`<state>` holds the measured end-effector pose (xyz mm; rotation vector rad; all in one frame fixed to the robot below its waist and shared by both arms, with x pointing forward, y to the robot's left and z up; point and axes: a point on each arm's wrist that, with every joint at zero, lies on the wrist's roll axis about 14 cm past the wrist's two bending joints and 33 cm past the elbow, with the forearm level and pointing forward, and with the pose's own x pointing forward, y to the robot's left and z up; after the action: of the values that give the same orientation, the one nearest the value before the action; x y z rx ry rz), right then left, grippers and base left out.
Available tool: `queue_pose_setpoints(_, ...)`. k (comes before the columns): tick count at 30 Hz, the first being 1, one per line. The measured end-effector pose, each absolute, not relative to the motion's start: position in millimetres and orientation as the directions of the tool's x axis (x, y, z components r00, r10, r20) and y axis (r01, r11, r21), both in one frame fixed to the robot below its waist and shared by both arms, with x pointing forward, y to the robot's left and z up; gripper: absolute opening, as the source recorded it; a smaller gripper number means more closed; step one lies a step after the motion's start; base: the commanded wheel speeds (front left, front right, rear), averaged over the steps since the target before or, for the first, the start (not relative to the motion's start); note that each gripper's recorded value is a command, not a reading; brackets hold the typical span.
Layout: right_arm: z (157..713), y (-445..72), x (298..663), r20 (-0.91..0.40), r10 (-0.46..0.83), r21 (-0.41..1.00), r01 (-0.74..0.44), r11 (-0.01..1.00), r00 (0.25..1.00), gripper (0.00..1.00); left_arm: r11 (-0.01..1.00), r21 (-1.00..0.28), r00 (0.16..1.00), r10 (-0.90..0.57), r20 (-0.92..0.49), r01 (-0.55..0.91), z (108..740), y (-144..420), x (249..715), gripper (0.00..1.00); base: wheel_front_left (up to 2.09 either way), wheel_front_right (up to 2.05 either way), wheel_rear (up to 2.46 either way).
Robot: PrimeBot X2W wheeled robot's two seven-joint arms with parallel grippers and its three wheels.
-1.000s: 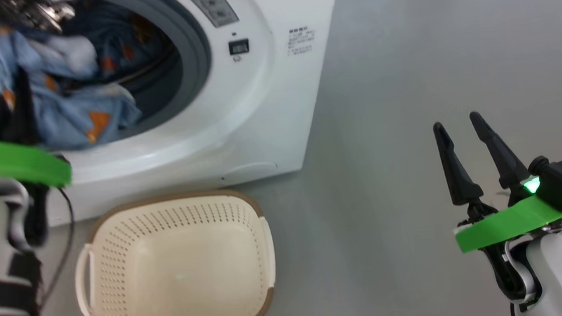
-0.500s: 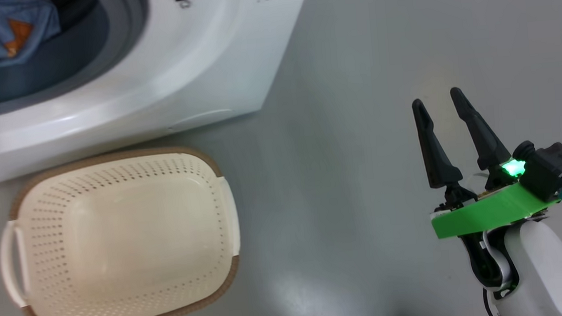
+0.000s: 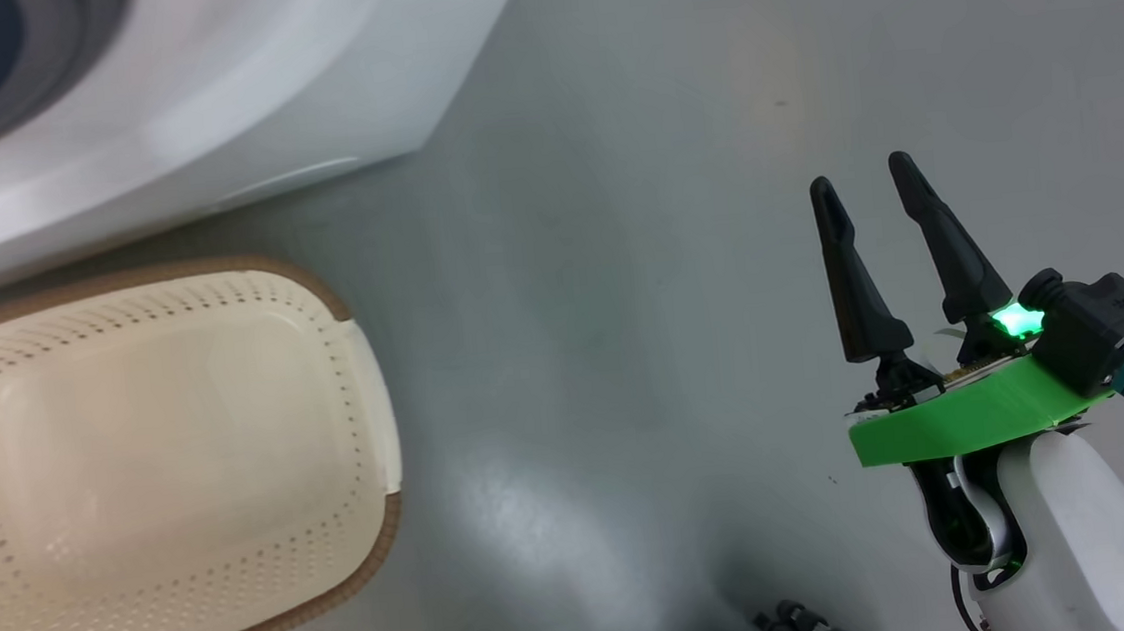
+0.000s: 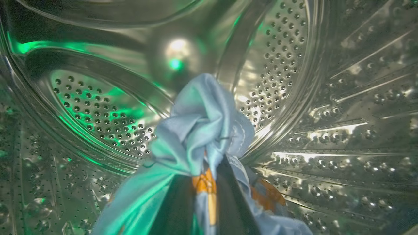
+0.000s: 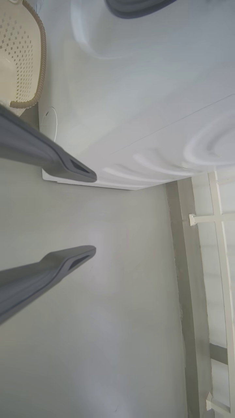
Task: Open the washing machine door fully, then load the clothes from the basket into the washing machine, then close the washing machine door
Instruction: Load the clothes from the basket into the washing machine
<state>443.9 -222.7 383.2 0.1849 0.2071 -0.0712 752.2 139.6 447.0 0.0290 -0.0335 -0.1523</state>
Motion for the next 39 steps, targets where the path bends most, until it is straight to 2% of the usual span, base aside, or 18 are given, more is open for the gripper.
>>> queue_pose_setpoints(1,381.7,-224.0,443.0,-0.216,-0.056,0.172,0.094,0.981,0.975,1.0,0.991,0.036,0.991,-0.13,0.041,0.129,447.9,143.1,755.9,0.0,0.0,0.0,0.0)
queue_pose_setpoints(2,380.3,-225.9,441.9,-0.221,-0.061,0.168,0.1,0.981,0.973,1.0,0.993,0.038,0.993,-0.11,0.04,0.108,445.2,146.0,758.2,0.27,0.0,0.0,0.0)
queue_pose_setpoints(3,379.6,-227.4,441.1,-0.224,-0.066,0.165,0.104,0.981,0.972,1.0,0.995,0.041,0.995,-0.092,0.028,0.09,439.1,149.4,759.4,0.92,0.0,0.0,0.0)
queue_pose_setpoints(4,379.1,-228.9,440.2,-0.227,-0.07,0.161,0.109,0.981,0.971,1.0,0.996,0.04,0.997,-0.076,-0.001,0.076,428.6,152.3,759.8,1.0,0.0,0.0,0.0)
queue_pose_setpoints(11,380.3,-229.5,437.7,-0.229,-0.073,0.154,0.11,0.982,0.971,1.0,0.997,0.044,0.974,-0.048,-0.222,0.059,381.2,153.3,752.7,1.0,0.0,0.0,0.0)
queue_pose_setpoints(16,388.6,-224.7,437.8,-0.21,-0.06,0.164,0.096,0.982,0.976,1.0,0.995,0.043,0.958,-0.071,-0.279,0.086,380.1,148.1,743.0,1.0,0.0,0.0,0.0)
queue_pose_setpoints(26,409.0,-217.0,444.8,-0.154,-0.034,0.18,0.062,0.982,0.988,1.0,0.99,0.023,0.968,-0.131,-0.214,0.139,410.1,135.1,730.1,1.0,0.0,0.0,0.0)
queue_pose_setpoints(31,426.4,-216.4,446.0,-0.11,-0.022,0.181,0.042,0.983,0.994,1.0,0.983,0.0,0.96,-0.181,-0.212,0.185,407.1,122.2,700.7,1.0,0.0,0.0,0.0)
queue_pose_setpoints(39,449.0,-211.9,447.4,-0.053,0.008,0.188,0.002,0.982,0.999,1.0,0.973,-0.027,0.967,-0.232,-0.105,0.23,438.3,112.0,661.6,1.0,0.0,0.0,0.0)
